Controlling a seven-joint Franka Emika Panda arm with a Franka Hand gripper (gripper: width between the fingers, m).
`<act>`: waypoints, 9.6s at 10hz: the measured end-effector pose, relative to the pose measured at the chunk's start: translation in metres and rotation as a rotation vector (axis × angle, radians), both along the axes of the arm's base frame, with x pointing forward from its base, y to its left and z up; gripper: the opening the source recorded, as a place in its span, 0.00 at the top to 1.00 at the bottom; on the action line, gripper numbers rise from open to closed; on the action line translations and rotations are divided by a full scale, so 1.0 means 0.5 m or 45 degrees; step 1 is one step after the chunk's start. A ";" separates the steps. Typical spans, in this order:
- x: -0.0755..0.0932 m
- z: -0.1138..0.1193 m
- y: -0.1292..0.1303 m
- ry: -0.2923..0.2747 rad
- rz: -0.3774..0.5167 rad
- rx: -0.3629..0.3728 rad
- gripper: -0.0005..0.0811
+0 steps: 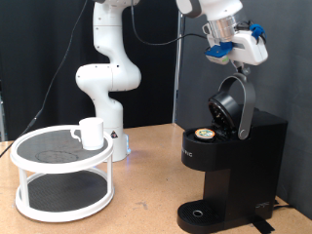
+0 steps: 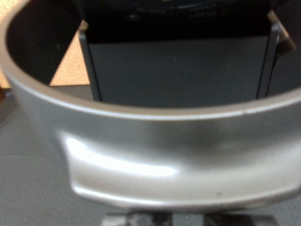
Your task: Make a cup of coffee with the keurig machine
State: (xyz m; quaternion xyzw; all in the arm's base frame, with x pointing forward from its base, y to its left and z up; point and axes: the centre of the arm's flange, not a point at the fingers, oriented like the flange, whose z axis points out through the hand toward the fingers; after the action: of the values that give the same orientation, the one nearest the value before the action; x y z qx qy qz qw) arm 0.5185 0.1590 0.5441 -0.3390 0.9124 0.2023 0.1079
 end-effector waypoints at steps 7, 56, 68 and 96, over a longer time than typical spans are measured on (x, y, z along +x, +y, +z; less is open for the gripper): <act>0.003 -0.018 -0.088 -0.062 -0.024 -0.170 0.99; -0.111 -0.172 -0.377 -0.101 -0.259 0.097 0.99; -0.234 -0.158 -0.587 0.019 -0.037 0.152 0.99; -0.490 -0.316 -0.836 -0.066 0.058 0.140 0.84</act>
State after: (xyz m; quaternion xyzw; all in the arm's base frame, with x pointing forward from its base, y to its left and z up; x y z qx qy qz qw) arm 0.2734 -0.2588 0.3861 -0.3584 0.8889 0.2456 0.1453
